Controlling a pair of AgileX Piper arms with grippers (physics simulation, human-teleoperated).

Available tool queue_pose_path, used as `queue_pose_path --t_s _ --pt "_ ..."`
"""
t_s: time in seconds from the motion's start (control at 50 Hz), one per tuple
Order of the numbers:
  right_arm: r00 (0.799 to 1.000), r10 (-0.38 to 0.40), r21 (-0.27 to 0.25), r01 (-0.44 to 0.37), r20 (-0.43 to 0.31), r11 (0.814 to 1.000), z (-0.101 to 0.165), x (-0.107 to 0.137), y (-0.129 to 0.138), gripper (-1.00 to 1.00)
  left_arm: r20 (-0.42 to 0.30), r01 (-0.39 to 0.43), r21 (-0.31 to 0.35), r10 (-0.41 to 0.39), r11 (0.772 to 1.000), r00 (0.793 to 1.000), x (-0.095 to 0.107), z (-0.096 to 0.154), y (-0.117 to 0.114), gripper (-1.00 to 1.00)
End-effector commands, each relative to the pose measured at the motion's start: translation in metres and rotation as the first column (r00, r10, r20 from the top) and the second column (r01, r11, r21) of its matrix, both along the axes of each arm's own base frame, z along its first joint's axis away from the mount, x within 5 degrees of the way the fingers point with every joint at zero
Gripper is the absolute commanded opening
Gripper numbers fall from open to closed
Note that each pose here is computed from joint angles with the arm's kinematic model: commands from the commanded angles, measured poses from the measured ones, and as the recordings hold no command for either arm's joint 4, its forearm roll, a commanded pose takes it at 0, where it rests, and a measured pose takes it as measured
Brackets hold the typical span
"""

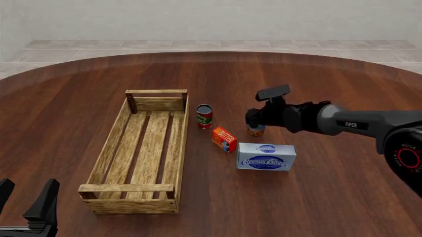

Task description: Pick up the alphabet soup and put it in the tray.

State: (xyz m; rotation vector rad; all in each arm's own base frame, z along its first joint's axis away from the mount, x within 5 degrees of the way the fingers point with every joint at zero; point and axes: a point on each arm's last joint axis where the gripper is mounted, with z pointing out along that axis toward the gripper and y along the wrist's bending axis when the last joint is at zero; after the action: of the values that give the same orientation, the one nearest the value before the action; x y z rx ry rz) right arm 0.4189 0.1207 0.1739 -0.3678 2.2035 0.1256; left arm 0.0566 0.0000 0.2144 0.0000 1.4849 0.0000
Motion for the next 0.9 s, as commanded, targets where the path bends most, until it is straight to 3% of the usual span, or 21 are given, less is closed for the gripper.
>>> queue_pose_path --t_s 0.02,0.9 --pt "1.000 0.003 -0.002 -0.003 -0.008 1.000 -0.006 0.002 0.002 1.00 0.000 0.000 0.000 0.000 1.000 1.000 0.000 0.000 0.000 1.00" --pt "1.000 -0.013 0.011 0.013 -0.023 1.000 -0.017 0.003 0.001 1.00 0.000 0.000 0.000 0.000 1.000 1.000 0.000 0.000 0.000 1.00"
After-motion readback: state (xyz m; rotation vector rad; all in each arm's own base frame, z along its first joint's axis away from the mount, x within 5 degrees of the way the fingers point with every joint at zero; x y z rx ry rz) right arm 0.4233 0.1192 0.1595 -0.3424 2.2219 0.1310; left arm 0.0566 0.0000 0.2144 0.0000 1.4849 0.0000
